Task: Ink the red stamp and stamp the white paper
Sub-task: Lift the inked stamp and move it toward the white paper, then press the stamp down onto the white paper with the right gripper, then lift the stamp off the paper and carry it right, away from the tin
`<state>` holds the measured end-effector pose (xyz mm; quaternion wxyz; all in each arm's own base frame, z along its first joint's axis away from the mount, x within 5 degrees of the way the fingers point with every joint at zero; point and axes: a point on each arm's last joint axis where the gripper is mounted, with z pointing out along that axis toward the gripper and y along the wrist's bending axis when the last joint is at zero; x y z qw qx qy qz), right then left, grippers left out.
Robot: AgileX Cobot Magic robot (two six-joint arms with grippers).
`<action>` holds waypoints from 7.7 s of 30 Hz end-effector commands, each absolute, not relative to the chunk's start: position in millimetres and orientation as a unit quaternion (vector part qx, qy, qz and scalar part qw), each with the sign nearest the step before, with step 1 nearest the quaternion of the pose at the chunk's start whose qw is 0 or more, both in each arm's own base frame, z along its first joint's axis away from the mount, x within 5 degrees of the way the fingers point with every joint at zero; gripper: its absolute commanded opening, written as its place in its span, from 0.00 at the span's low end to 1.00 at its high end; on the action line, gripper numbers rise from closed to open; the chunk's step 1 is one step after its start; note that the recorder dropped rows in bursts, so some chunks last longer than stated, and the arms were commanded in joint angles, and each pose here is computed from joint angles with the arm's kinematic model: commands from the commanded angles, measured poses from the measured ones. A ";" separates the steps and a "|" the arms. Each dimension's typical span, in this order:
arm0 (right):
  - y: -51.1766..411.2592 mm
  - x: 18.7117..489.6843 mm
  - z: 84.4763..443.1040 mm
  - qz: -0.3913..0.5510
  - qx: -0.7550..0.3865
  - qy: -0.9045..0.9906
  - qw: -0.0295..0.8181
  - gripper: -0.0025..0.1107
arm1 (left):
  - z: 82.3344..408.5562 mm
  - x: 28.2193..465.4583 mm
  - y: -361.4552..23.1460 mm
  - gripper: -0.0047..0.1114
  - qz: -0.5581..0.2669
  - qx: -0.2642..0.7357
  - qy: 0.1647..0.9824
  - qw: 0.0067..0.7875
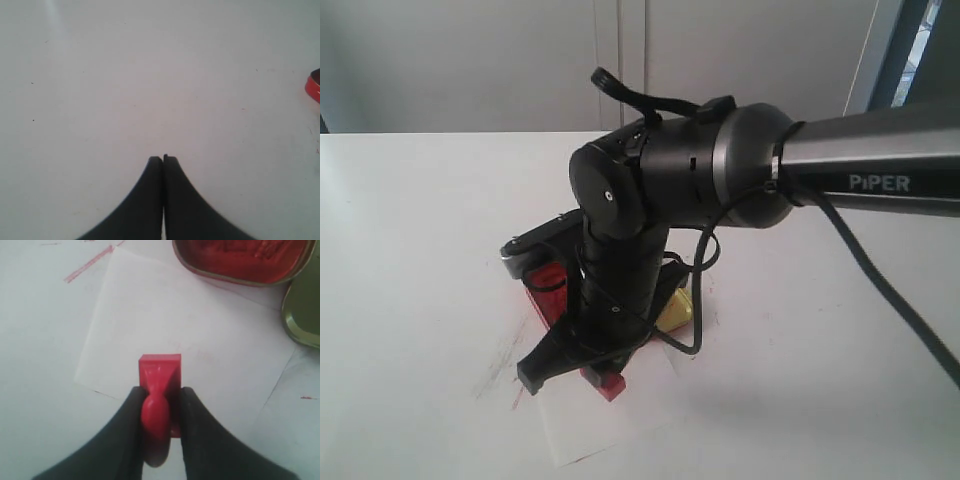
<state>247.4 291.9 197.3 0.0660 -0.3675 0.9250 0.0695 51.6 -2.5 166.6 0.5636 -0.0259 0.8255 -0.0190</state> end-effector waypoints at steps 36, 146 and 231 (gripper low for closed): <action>295.3 253.3 145.8 0.071 -0.344 0.932 0.094 0.02 | 165.3 51.3 -2.9 0.04 -0.023 -0.027 0.826 0.563; 292.4 252.9 159.8 0.074 -0.316 0.943 0.079 0.02 | 165.3 51.3 -2.9 0.04 -0.023 -0.027 0.826 0.563; 159.7 323.3 176.6 0.404 -0.105 0.903 0.102 0.02 | 165.3 51.3 -2.9 0.04 -0.023 -0.027 0.826 0.563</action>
